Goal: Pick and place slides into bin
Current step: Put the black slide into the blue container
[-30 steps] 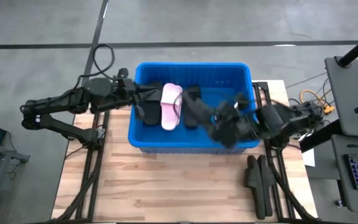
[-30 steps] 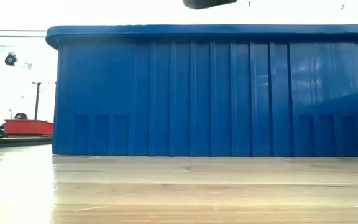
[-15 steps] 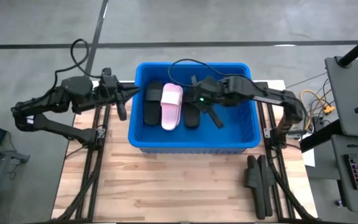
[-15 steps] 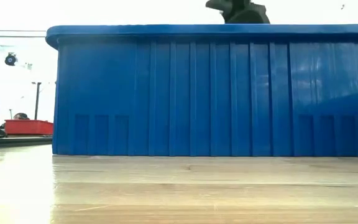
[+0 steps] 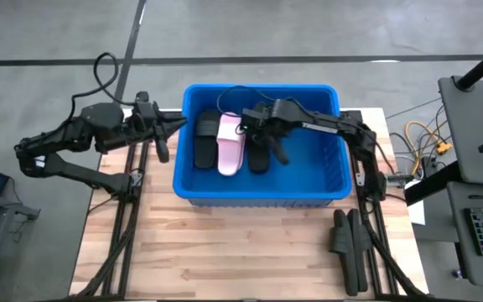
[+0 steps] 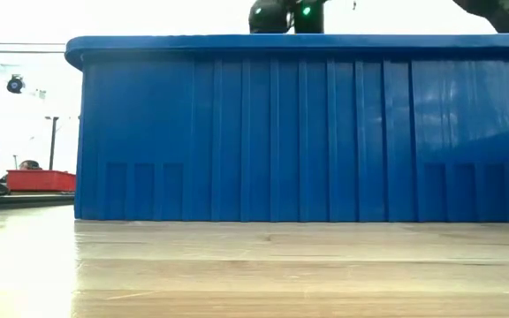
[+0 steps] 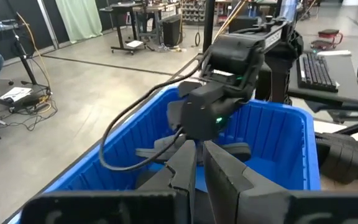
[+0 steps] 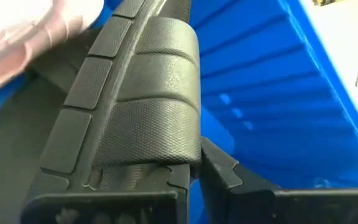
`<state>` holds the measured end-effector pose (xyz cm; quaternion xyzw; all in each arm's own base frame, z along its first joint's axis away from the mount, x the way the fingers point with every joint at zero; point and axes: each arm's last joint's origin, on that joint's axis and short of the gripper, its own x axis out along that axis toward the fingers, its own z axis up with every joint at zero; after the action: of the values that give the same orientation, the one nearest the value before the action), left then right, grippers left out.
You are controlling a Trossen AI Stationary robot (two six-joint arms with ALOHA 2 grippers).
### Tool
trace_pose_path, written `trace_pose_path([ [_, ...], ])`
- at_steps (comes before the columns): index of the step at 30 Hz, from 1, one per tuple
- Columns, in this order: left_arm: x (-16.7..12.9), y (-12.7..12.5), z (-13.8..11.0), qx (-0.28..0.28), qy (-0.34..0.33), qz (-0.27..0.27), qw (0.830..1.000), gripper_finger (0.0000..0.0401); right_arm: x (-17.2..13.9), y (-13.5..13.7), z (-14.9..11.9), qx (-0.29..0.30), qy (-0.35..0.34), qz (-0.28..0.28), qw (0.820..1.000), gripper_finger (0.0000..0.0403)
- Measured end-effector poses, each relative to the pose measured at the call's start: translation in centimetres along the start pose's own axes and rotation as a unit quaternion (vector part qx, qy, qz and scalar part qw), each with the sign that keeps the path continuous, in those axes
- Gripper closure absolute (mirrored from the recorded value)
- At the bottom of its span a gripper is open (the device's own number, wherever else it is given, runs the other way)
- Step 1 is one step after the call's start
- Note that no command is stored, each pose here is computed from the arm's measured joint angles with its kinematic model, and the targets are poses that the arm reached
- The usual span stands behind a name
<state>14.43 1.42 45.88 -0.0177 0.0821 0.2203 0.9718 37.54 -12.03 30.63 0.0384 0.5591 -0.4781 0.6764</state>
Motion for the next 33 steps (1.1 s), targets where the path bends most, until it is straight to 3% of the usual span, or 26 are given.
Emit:
trace_pose_path([
  [15,0.1,0.0,-0.9,-0.006,0.042,0.004,0.999,0.0384,5.5,4.8,4.0,-0.043,0.002,-0.026,0.999,0.0390],
  [22,-0.3,0.2,-0.9,-0.006,0.045,0.001,0.999,0.0384,5.2,5.1,4.7,-0.025,0.002,0.014,1.000,0.0386],
  [33,0.0,0.1,-1.0,-0.004,0.048,0.001,0.999,0.0384,2.8,3.1,4.7,-0.004,0.005,0.087,0.996,0.0258],
])
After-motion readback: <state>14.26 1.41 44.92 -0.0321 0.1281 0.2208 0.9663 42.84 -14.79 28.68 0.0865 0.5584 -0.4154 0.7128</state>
